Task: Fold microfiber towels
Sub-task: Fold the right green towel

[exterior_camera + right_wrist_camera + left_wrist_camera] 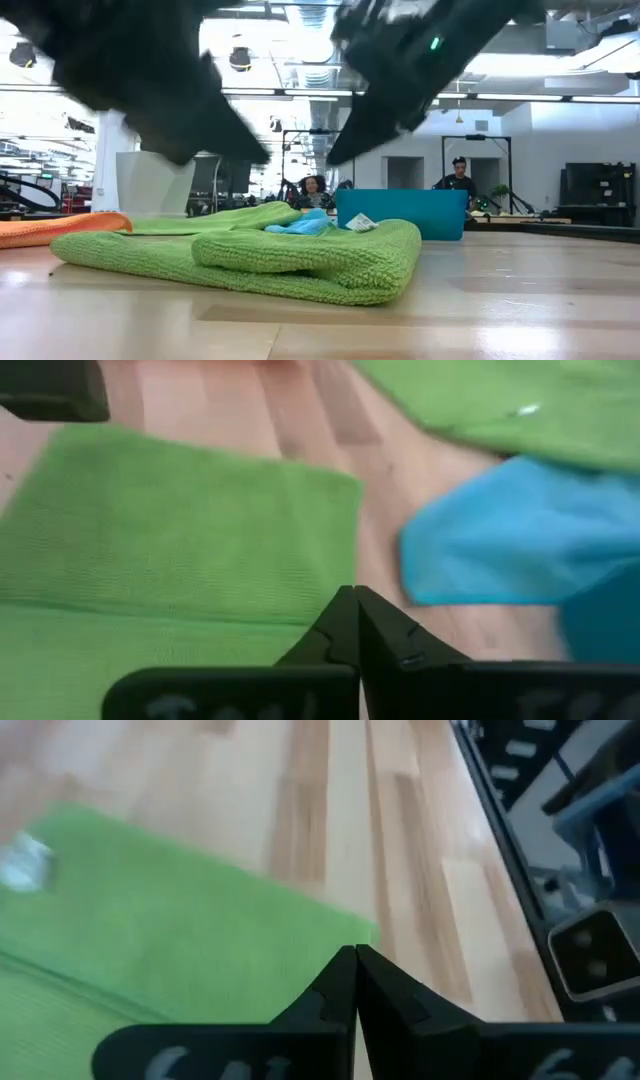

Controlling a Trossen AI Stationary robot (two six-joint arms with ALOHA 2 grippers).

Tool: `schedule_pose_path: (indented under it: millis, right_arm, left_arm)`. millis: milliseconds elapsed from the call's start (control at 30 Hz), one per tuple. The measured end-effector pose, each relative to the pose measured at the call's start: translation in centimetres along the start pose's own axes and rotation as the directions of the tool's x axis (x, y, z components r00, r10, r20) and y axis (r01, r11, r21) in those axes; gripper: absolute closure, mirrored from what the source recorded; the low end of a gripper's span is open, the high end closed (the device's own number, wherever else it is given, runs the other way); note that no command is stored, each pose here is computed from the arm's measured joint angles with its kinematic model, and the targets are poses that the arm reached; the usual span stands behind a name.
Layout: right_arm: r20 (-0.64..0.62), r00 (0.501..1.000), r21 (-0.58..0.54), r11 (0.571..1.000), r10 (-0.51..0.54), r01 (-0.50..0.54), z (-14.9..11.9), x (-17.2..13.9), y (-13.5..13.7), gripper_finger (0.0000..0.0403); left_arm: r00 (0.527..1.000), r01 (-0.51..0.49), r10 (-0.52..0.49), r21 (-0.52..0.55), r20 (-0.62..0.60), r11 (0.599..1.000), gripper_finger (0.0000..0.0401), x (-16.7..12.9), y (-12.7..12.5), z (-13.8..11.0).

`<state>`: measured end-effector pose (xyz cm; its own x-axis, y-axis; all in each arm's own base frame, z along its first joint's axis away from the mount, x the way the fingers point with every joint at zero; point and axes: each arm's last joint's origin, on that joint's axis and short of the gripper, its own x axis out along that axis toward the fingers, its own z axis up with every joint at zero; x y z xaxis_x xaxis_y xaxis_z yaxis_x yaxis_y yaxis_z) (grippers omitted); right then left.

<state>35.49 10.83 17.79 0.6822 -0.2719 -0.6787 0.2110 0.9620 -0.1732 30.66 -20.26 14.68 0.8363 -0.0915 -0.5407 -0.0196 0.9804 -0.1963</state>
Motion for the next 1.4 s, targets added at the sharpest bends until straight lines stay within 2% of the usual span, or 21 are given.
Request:
schedule_pose_path:
  millis: [67,133,267,333,533,767,900,1033,1133,1233,1333,1400]
  right_arm:
    - [0.029,0.999,0.043,0.999,0.016,-0.017,0.3,-1.3,0.2,0.0380]
    - [0.106,0.992,0.095,0.993,0.066,-0.076,0.0,-2.5,1.5,0.0383]
    - [0.304,0.925,0.177,0.941,0.226,-0.288,-2.4,-3.8,6.0,0.0394]
    - [0.349,0.903,0.196,0.923,0.251,-0.332,-3.7,-3.7,8.5,0.0392]
    - [0.294,0.927,0.300,0.898,0.235,-0.323,-7.0,-0.7,13.1,0.0382]
    - [0.228,0.943,0.358,0.881,0.241,-0.311,-9.7,1.5,15.3,0.0393]
    - [0.218,0.943,0.375,0.870,0.252,-0.320,-9.3,1.0,15.2,0.0379]
    - [0.267,0.926,0.302,0.889,0.268,-0.345,-6.9,-1.1,14.5,0.0374]
    - [0.325,0.907,0.257,0.898,0.268,-0.358,-4.8,-3.0,13.7,0.0380]
    - [0.350,0.905,0.237,0.912,0.241,-0.335,-3.8,-4.1,13.0,0.0385]
    - [0.370,0.905,0.249,0.917,0.208,-0.312,-3.1,-5.0,12.5,0.0385]
    - [0.366,0.909,0.245,0.921,0.200,-0.302,-3.2,-5.0,12.4,0.0380]
  left_arm:
    - [0.999,-0.019,0.018,0.010,0.028,1.000,0.0401,-0.8,0.0,0.9]
    - [0.998,-0.035,0.035,0.005,0.051,0.999,0.0401,-1.4,0.1,1.5]
    - [0.993,-0.110,0.109,0.006,0.052,0.994,0.0401,-2.3,0.4,1.8]
    - [0.991,-0.124,0.123,0.009,0.050,0.992,0.0401,-2.6,0.3,1.7]
    - [0.992,-0.119,0.119,-0.006,0.036,0.993,0.0401,-2.7,0.2,1.5]
    - [0.992,-0.124,0.124,-0.014,0.029,0.992,0.0401,-3.4,0.4,2.0]
    - [0.991,-0.129,0.129,-0.013,0.021,0.992,0.0401,-5.5,0.7,3.2]
    - [0.988,-0.155,0.154,-0.082,-0.019,0.984,0.0401,-8.9,1.4,4.2]
    - [0.974,-0.227,0.224,-0.206,-0.038,0.952,0.0401,-11.0,1.2,2.9]
    - [0.966,-0.253,0.257,-0.324,-0.029,0.912,0.0401,-12.1,0.3,-0.6]
    - [0.966,-0.245,0.257,-0.445,-0.032,0.862,0.0401,-11.8,-0.4,-3.8]
    - [0.959,-0.275,0.273,-0.476,-0.076,0.835,0.0401,-11.1,-0.3,-5.5]
